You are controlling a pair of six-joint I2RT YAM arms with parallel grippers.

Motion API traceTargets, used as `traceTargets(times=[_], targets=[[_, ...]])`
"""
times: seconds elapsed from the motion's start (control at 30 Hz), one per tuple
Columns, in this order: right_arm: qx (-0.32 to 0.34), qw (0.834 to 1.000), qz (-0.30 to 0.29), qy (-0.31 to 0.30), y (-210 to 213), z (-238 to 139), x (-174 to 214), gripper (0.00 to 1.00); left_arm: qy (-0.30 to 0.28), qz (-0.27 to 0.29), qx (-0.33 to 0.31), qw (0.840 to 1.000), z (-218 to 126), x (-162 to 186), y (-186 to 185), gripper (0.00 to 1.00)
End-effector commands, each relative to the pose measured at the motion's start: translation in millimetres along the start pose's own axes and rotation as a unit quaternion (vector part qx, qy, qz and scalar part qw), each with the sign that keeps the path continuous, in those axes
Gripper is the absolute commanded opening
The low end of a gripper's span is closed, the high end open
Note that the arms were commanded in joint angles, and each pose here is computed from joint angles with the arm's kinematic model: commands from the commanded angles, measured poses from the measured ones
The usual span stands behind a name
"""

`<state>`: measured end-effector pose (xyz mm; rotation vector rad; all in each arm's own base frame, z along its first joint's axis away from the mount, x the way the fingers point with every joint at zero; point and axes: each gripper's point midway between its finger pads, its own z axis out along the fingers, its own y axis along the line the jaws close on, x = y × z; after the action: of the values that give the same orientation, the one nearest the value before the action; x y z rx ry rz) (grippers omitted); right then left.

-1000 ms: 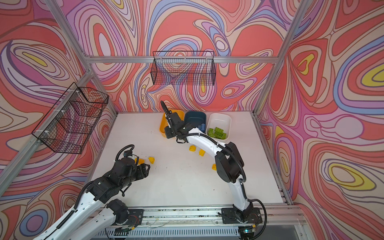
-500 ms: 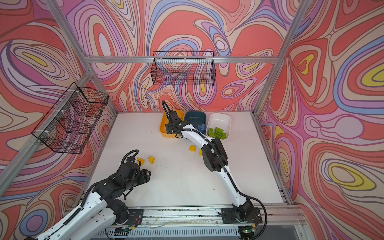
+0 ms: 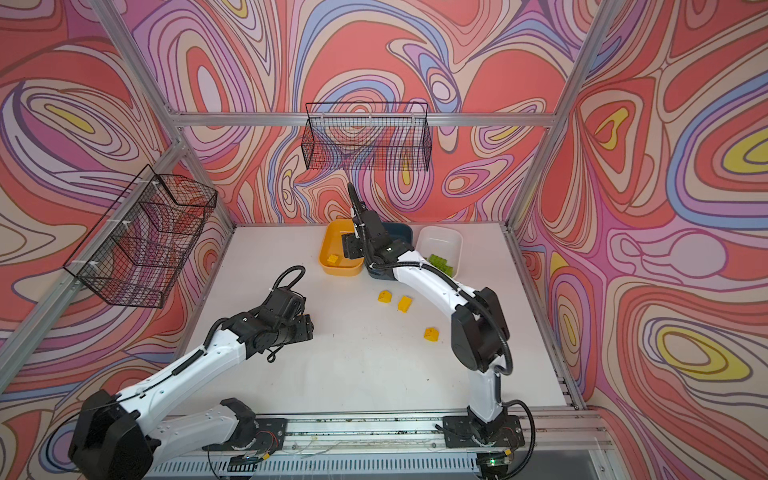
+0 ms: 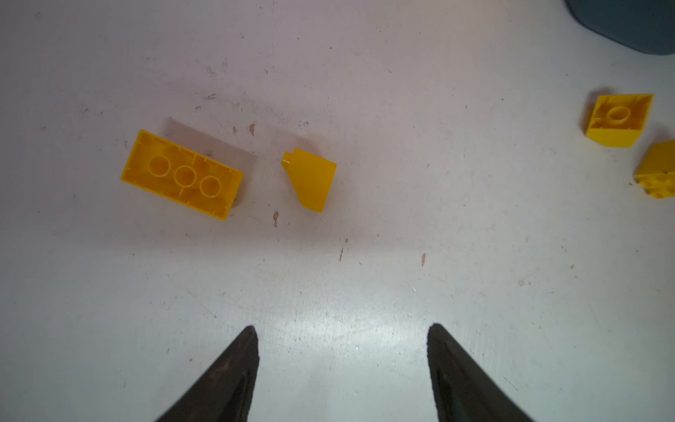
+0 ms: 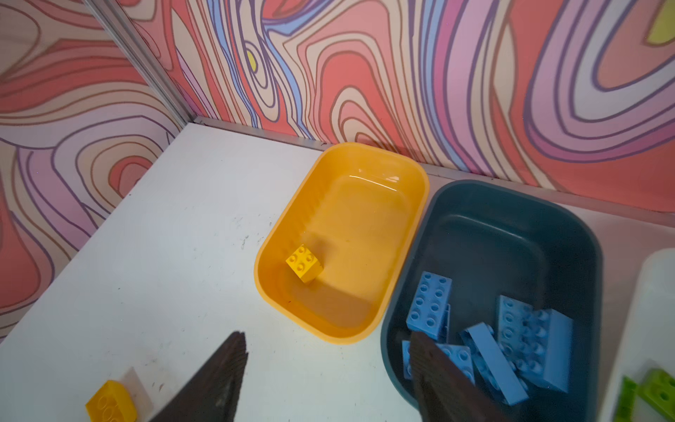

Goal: Sort the legos into containers by color
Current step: 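Carry the yellow brick over the yellow bin and open the right gripper, then grasp a small yellow brick with the left gripper while the right arm withdraws, then carry the yellow brick to the yellow bin and open the left gripper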

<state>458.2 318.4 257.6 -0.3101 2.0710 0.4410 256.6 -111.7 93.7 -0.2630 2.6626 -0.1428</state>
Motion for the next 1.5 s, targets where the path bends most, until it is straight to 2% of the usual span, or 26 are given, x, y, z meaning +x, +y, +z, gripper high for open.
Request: traceTargets(times=[0.0, 0.13, 0.23, 0.4, 0.57, 0.7, 0.93, 1.0, 1.2, 1.47], targets=[[-0.002, 0.999, 0.030, -0.036, -9, -30, 8, 0.74, 0.005, 0.006, -0.024, 1.000, 15, -12, 1, 0.73], [-0.011, 0.997, 0.059, -0.056, -20, -68, 32, 0.74, 0.018, 0.010, -0.051, 0.998, 37, -22, 2, 0.70], [-0.014, 0.996, 0.071, -0.053, -27, -89, 53, 0.74, 0.050, -0.016, -0.055, 0.997, 55, -22, 8, 0.67], [-0.011, 0.995, 0.082, -0.058, -40, -121, 78, 0.74, 0.053, -0.021, -0.063, 0.996, 68, -30, 6, 0.63], [-0.026, 0.995, 0.082, -0.043, -41, -137, 96, 0.73, 0.059, -0.011, -0.083, 0.995, 83, -40, 3, 0.58], [-0.039, 0.995, 0.086, -0.040, -39, -146, 103, 0.73, 0.067, -0.007, -0.091, 0.994, 92, -44, 0, 0.49], [-0.034, 0.996, 0.070, -0.053, -42, -161, 97, 0.73, 0.070, 0.003, -0.103, 0.992, 95, -50, -1, 0.46], [-0.030, 0.996, 0.069, -0.054, -44, -162, 98, 0.72, 0.073, 0.006, -0.105, 0.992, 96, -51, -2, 0.39], [-0.031, 0.996, 0.068, -0.054, -44, -166, 99, 0.73, 0.067, 0.005, -0.096, 0.993, 91, -61, -9, 0.28], [-0.028, 0.996, 0.066, -0.054, -45, -170, 96, 0.72, 0.031, 0.011, -0.061, 0.998, 62, -98, -32, 0.27]])
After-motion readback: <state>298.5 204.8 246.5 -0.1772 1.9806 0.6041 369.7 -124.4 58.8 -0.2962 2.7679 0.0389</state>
